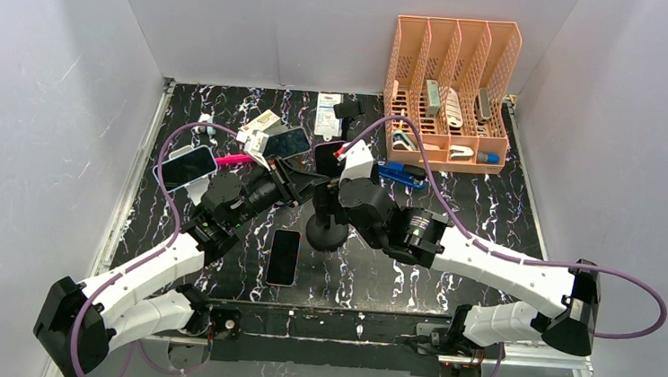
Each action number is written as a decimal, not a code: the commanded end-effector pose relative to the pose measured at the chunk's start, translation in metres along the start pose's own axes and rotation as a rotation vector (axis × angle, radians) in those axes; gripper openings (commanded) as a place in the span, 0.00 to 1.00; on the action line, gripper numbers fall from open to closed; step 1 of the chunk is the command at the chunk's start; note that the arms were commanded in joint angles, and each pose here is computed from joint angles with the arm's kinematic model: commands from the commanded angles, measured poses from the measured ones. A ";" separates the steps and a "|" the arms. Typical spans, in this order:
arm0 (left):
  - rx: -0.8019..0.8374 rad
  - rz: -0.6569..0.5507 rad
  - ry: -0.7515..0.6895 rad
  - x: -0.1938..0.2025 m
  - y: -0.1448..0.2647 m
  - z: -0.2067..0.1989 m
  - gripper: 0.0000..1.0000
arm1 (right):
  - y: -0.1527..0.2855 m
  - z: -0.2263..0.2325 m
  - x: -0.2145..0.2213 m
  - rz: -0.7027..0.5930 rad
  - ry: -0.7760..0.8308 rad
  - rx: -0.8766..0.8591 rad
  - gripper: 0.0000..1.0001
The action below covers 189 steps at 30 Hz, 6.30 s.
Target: Remove the phone from the phone stand
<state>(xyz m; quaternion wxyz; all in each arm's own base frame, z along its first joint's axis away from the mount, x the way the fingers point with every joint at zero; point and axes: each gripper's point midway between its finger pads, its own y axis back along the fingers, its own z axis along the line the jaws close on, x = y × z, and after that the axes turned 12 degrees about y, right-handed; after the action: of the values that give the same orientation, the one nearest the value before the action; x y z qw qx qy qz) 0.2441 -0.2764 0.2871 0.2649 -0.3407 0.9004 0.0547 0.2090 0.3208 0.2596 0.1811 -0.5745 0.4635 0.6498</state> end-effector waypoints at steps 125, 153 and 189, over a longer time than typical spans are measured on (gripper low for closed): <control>0.082 0.189 -0.113 0.019 0.015 -0.025 0.36 | 0.026 -0.020 -0.013 -0.109 -0.031 0.009 0.35; 0.124 0.114 0.038 0.008 0.020 -0.001 0.00 | 0.019 -0.057 0.022 -0.003 -0.136 0.035 0.01; 0.042 0.016 -0.073 -0.032 0.032 -0.034 0.79 | 0.115 0.016 -0.082 -0.322 -0.156 -0.576 0.01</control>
<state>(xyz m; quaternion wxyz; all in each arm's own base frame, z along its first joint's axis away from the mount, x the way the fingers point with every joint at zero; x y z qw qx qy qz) 0.2307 -0.2622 0.2929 0.2692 -0.2787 0.9202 0.0559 0.1353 0.3069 0.3231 0.1025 -0.5819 0.2018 0.7811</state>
